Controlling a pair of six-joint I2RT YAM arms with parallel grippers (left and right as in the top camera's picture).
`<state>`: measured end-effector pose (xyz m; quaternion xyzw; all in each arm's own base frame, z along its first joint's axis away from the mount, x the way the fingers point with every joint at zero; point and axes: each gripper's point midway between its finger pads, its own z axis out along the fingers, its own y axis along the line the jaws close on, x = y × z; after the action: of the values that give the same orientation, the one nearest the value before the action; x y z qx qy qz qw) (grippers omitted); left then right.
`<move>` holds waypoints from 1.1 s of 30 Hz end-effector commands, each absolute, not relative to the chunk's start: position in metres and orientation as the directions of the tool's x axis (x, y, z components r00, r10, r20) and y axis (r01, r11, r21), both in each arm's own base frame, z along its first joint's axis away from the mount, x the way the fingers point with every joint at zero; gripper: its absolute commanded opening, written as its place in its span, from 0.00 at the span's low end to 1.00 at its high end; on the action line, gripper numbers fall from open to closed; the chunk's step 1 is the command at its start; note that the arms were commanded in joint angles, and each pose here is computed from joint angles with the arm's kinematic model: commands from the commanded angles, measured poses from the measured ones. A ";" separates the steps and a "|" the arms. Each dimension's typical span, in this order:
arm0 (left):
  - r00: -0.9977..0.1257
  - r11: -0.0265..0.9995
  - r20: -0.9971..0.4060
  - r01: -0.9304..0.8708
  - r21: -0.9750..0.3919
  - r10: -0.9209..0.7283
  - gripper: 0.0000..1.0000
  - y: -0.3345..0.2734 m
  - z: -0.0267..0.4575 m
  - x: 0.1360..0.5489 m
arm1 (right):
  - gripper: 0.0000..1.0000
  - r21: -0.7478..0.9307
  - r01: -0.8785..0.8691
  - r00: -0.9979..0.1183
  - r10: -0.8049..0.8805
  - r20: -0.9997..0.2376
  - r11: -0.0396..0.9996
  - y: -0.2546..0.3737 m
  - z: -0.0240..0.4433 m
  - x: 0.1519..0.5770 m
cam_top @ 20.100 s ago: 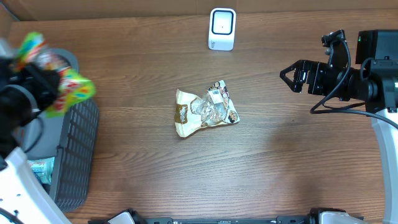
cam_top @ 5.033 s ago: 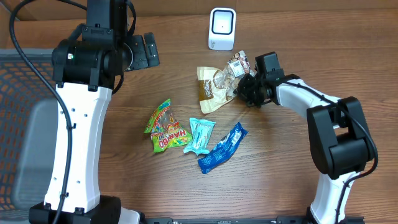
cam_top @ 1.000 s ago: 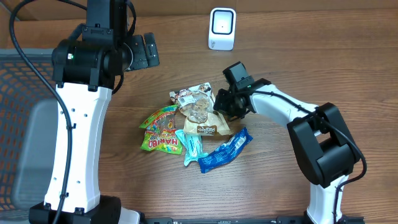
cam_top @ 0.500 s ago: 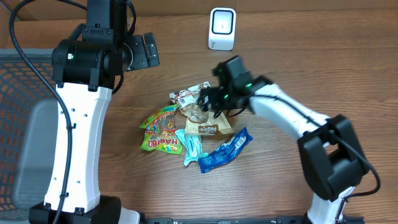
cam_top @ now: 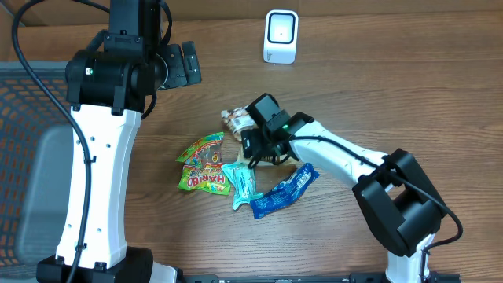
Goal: Scan the item barcode
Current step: 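Lift the mushroom bag with the right gripper up to the scanner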
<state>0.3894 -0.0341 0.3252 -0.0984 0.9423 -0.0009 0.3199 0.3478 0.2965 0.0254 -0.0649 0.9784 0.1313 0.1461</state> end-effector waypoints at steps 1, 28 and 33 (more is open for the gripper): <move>-0.774 0.980 -0.606 -0.190 -0.054 -0.184 1.00 -0.031 0.325 0.392 | 0.78 0.209 -0.066 -0.956 -0.002 -0.293 0.976 0.283 0.003 0.364; -0.774 0.980 -0.606 -0.191 -0.054 -0.184 1.00 -0.031 0.325 0.392 | 0.04 0.224 -0.342 -0.848 -0.197 -0.491 0.913 0.281 0.101 0.398; -0.774 0.980 -0.606 -0.191 -0.054 -0.184 1.00 -0.031 0.325 0.392 | 0.04 0.204 -0.374 -0.817 -0.217 -0.535 0.905 0.284 0.107 0.406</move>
<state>0.3895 -0.0341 0.3252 -0.0984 0.9423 -0.0007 0.3199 0.3958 0.2808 0.0832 -0.1362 0.9536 0.1517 0.2215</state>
